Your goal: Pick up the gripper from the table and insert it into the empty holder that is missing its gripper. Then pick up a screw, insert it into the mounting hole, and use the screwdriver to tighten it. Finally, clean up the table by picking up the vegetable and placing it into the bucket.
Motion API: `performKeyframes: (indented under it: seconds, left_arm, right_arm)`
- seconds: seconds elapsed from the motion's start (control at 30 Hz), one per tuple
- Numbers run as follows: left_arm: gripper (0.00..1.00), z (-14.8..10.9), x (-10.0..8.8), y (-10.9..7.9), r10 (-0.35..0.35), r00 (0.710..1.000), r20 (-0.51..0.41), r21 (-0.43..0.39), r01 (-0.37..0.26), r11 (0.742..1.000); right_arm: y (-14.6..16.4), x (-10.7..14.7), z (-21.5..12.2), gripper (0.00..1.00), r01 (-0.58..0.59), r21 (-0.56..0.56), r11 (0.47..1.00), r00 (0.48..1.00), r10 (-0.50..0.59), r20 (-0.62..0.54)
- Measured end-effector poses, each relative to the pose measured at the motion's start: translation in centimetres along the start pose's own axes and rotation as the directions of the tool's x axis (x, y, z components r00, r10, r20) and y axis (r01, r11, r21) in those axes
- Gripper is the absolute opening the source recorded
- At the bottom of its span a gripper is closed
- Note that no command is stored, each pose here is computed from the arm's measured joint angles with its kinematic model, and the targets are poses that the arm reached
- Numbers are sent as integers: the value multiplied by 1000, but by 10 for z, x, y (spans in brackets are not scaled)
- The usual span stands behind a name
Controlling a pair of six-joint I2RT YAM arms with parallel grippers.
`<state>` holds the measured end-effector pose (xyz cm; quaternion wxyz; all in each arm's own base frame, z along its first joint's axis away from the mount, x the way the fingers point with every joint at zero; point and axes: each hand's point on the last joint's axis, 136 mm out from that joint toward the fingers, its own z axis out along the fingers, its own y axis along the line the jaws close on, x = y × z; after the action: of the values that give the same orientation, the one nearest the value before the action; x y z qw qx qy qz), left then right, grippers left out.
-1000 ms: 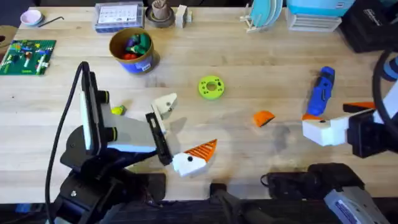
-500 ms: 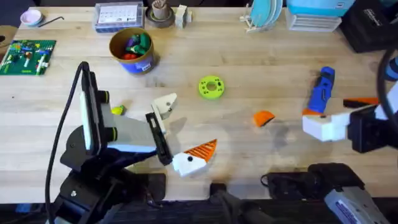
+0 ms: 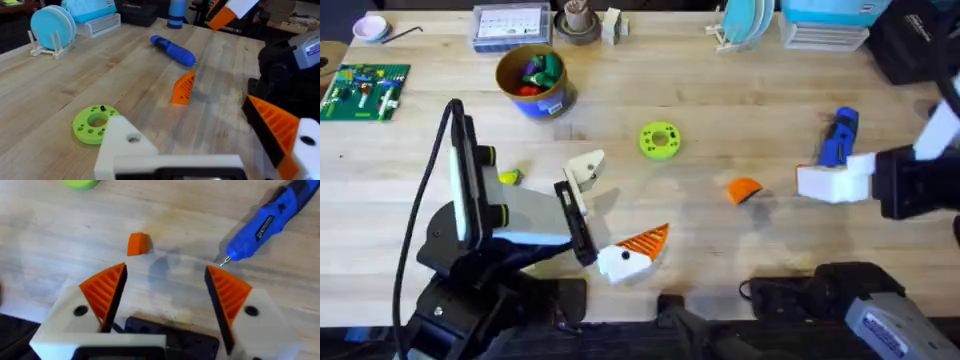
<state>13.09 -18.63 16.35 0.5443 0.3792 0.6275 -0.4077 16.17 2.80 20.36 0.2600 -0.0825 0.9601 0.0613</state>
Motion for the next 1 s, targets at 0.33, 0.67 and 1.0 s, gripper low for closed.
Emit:
performKeyframes:
  seconds: [0.33,0.67,1.0]
  left_arm:
    - [993,0,0,0,0,1000,0,0,0,1000]
    - [993,0,0,0,1,1000,0,0,-1,1000]
    - [993,0,0,0,0,1000,0,0,0,1000]
  right_arm:
    - [20,-4,15,994,37,-81,996,961,-58,-269]
    - [39,2,41,993,145,-100,984,899,-173,-403]
    - [39,7,63,994,71,-43,997,850,-83,-521]
